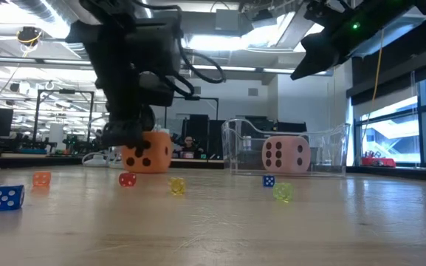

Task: Pick & Place Dice
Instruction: Put the top large orange die into the transparent bin

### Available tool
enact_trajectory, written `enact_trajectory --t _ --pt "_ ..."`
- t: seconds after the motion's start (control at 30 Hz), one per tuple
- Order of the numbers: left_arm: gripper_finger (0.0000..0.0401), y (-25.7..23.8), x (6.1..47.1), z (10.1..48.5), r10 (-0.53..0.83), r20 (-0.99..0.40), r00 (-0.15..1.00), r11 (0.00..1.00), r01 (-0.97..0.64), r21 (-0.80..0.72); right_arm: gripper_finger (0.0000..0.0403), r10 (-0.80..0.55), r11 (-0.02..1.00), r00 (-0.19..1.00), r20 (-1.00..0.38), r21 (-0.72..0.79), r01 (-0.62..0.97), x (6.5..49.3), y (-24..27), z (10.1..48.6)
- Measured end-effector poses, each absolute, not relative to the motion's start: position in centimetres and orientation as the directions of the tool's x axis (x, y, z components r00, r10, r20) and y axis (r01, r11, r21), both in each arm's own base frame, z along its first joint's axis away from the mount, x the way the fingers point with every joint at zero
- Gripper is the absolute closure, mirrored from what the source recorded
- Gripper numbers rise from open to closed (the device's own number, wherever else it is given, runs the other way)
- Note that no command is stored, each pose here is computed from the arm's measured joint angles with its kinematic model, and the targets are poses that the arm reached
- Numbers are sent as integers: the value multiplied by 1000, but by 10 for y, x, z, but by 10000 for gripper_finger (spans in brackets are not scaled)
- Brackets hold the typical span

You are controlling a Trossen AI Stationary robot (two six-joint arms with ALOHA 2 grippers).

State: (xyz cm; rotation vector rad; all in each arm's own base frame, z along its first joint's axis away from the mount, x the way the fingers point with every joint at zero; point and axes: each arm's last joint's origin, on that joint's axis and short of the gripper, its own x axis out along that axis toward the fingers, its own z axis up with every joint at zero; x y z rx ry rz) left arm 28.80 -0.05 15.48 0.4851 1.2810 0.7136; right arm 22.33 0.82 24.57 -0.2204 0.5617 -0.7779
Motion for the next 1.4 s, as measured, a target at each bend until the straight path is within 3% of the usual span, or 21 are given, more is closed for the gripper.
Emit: enact_trajectory --t 0.33,0.57,0.8,1.1,1.4 --pt "342 -21 269 219 623 -685 377 776 -406 482 249 -822 569 487 -294 -409 713 217 5 253" --pt "342 -25 264 252 630 -574 523 774 -478 415 249 -813 582 515 -271 -370 724 208 7 264" --pt "342 -21 287 273 638 -389 665 763 -476 437 249 -785 619 567 -248 -339 708 198 15 274" --pt "342 20 302 297 653 -214 727 732 -533 424 249 -756 654 608 -241 -323 685 194 23 278" --pt "341 78 324 276 574 -202 794 801 -492 341 249 -744 667 623 -241 -323 671 193 27 278"
